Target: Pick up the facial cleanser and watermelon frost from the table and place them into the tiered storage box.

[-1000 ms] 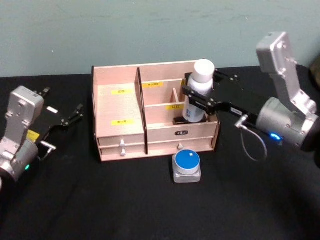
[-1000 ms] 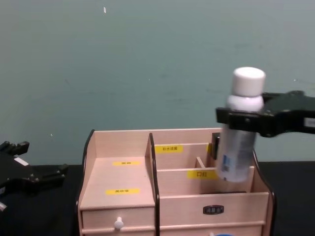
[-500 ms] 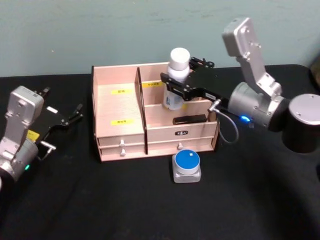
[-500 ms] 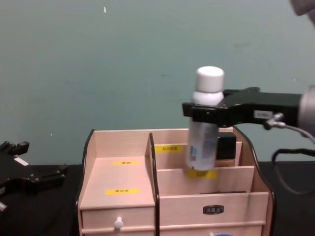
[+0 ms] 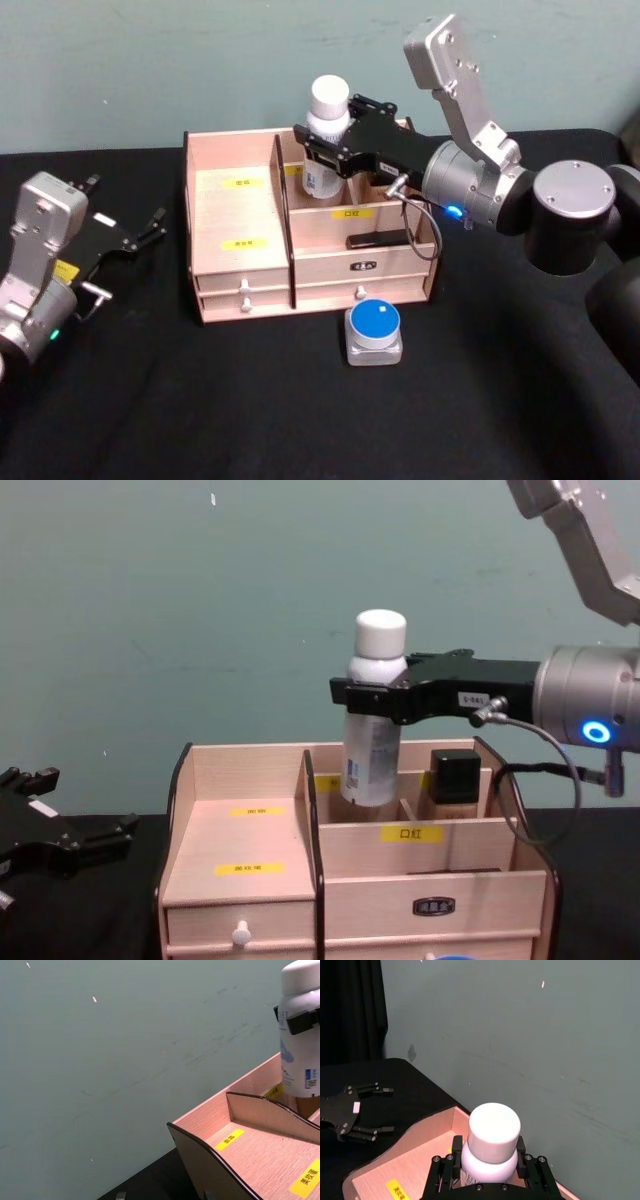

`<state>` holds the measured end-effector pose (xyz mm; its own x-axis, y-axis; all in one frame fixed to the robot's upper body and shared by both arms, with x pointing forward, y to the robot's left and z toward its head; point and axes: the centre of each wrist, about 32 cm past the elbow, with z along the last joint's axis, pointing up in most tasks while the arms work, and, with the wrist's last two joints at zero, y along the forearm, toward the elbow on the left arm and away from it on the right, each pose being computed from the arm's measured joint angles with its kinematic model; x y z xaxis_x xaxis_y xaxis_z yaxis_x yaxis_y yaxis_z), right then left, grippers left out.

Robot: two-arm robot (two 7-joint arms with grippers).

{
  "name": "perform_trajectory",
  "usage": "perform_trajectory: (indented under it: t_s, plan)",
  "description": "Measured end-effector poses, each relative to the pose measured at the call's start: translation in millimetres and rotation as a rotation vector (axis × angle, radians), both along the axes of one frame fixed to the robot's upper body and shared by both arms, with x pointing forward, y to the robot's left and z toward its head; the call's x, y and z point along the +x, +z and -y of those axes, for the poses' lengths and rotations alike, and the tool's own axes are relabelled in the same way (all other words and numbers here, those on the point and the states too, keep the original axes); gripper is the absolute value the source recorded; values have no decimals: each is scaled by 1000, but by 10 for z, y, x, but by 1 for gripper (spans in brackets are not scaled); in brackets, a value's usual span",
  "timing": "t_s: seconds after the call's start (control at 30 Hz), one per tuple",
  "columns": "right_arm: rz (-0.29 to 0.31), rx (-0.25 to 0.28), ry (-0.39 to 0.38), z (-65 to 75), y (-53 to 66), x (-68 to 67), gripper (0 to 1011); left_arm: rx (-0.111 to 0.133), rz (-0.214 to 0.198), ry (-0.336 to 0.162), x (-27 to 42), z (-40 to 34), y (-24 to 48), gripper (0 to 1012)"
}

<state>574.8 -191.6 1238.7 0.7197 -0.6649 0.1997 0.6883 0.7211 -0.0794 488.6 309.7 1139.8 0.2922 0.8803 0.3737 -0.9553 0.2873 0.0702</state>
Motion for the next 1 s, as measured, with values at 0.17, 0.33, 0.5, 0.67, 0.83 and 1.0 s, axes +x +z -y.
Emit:
perform_trajectory:
  t_s: [0.17, 0.33, 0.5, 0.67, 0.83, 1.0]
  plan:
    - [-1, 1, 0, -17, -11, 63, 611, 0, 0, 0, 0, 0, 0, 1010]
    - [-1, 1, 2, -34, -27, 109, 609, 0, 0, 0, 0, 0, 0, 1010]
    - [-4, -1, 4, -55, -48, 132, 609, 0, 0, 0, 0, 0, 0, 1010]
    - [-13, -4, 4, -62, -84, 142, 609, 0, 0, 0, 0, 0, 0, 1010]
    - [-25, -7, 5, -65, -131, 150, 609, 0, 0, 0, 0, 0, 0, 1010]
    - [-35, -12, 5, -64, -171, 156, 609, 0, 0, 0, 0, 0, 0, 1010]
